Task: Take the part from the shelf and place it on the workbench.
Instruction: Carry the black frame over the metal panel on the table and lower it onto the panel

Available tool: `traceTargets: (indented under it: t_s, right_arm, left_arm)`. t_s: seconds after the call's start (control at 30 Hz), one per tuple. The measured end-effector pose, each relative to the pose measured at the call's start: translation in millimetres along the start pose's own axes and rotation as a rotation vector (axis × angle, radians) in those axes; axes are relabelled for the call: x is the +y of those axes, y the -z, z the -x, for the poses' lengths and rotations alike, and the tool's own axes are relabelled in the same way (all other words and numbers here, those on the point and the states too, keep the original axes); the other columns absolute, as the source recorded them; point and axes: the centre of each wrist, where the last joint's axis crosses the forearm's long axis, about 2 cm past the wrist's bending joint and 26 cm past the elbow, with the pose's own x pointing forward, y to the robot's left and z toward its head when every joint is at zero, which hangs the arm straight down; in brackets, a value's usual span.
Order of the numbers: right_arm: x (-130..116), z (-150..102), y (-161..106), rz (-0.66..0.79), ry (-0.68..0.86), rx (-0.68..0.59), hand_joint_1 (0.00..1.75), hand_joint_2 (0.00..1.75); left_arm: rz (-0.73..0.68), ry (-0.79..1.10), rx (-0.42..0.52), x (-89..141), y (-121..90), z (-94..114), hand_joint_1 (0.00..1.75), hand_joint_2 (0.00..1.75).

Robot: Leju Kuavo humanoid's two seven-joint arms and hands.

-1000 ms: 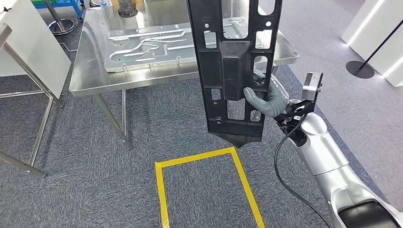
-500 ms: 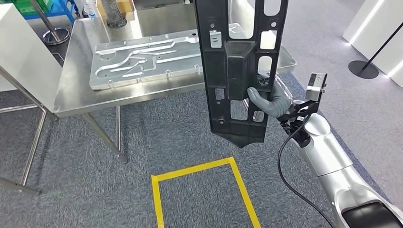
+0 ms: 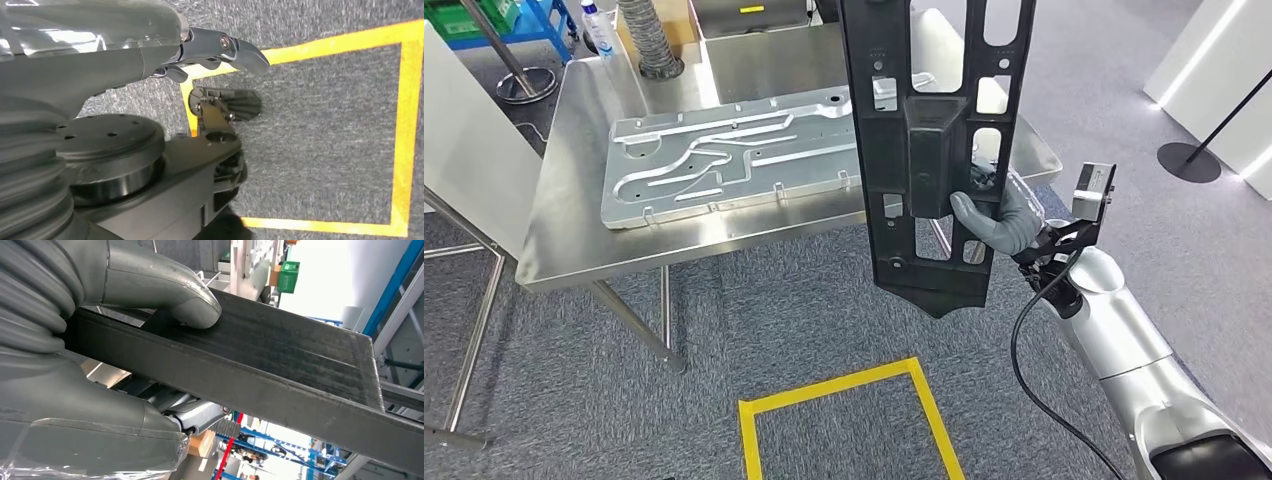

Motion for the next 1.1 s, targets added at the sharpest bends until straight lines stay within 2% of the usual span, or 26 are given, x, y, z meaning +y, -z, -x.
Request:
traceTargets:
  t_s: [0.27,1.1]
  right_arm:
    - [-4.3,-0.8,-6.9,0.012,-0.002,0.006,1.47,1.75]
    - [-6.7,-1.2,-5.3,0.005,-0.002,0.000,1.47,1.75]
  left_arm:
    - [-0.001,0.000,-0.003,-0.2,-0.1,0.3,0.00,1.75]
    - [0.000,-0.024,-0.015,-3.4,0.0,-0.3,0.00,1.75]
